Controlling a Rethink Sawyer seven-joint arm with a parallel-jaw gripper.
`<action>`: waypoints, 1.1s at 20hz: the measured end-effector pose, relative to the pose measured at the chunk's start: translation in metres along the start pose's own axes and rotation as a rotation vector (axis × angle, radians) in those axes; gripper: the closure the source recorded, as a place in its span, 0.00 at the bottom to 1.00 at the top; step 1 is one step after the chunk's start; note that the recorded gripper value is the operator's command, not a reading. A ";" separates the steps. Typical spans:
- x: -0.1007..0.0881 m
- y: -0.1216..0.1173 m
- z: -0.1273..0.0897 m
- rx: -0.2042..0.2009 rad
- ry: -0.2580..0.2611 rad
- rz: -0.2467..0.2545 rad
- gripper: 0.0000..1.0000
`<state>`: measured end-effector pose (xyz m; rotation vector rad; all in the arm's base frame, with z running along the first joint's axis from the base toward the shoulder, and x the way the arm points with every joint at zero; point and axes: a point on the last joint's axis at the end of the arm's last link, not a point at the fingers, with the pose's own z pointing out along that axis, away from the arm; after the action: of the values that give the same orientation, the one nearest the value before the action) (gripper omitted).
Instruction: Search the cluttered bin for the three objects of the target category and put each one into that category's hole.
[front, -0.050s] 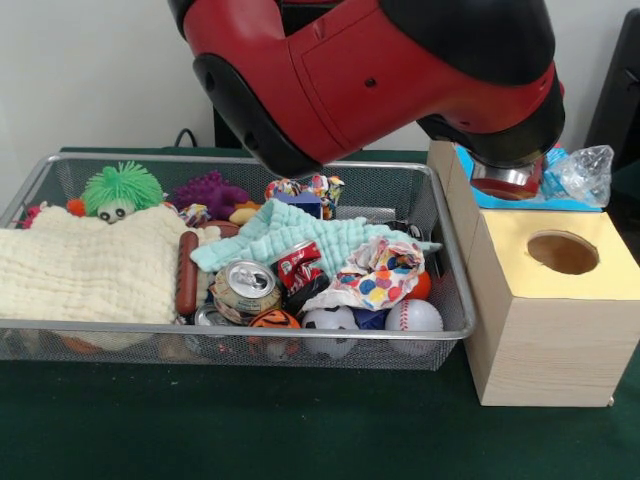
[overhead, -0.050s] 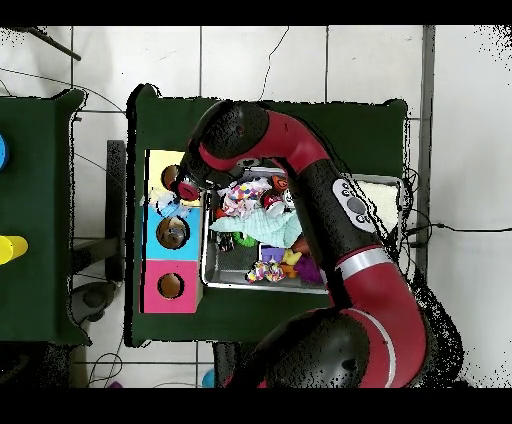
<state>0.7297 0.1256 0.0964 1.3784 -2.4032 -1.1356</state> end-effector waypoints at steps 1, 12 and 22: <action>0.000 0.000 0.000 0.000 0.000 0.000 1.00; 0.007 0.005 0.013 -0.012 0.035 -0.002 1.00; 0.021 0.012 0.030 -0.020 0.101 -0.006 1.00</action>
<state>0.6962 0.1288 0.0785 1.4021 -2.3141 -1.0614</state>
